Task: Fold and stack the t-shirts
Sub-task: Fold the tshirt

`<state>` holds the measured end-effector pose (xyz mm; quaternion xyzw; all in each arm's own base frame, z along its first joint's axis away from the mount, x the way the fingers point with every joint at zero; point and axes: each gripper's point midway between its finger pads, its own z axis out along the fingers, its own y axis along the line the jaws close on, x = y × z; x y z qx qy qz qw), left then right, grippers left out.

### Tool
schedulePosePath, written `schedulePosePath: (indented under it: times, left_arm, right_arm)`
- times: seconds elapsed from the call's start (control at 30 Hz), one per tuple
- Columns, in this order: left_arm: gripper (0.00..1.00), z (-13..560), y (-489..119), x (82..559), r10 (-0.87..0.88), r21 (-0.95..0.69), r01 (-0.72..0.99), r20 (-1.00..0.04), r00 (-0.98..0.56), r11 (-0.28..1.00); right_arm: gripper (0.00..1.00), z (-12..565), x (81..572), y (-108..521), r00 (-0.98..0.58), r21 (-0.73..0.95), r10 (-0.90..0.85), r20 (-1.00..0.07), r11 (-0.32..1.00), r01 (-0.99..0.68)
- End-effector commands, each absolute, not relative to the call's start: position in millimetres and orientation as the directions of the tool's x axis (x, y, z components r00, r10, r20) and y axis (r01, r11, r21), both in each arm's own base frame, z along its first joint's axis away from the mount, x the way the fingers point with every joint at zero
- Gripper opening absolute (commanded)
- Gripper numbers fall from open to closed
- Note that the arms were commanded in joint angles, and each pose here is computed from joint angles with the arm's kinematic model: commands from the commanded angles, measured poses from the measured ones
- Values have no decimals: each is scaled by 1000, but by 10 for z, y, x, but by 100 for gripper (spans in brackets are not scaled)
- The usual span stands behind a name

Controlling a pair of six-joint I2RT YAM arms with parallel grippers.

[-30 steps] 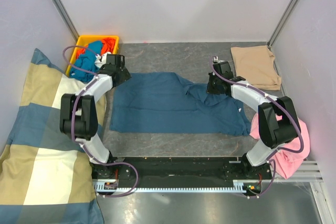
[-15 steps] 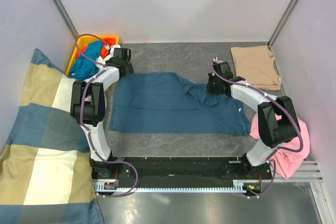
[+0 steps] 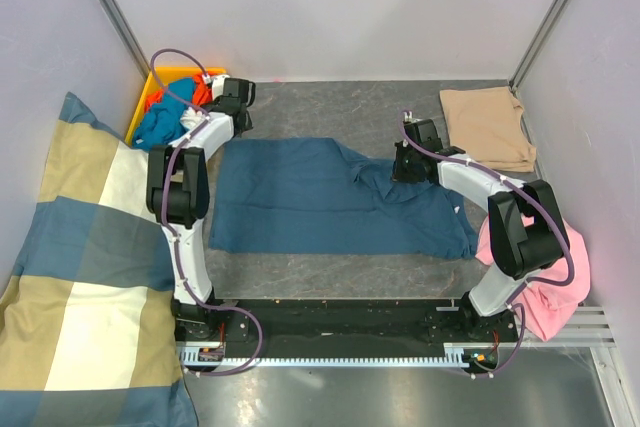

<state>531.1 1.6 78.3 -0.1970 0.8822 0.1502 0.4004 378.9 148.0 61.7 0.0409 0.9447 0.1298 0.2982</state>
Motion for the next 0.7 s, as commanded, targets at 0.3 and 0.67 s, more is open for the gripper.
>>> schedulePosePath:
  times: [0.3, 0.67]
  left_arm:
    - [75, 645, 107, 5188, -370, 102, -591, -692, -620, 800]
    - [76, 451, 213, 5205, -426, 76, -590, -618, -660, 804]
  right_arm:
    - [0, 684, 3797, 1540, -810, 290, 142, -568, 956, -36]
    - [0, 697, 3801, 1552, -811, 299, 145, -567, 954, -39]
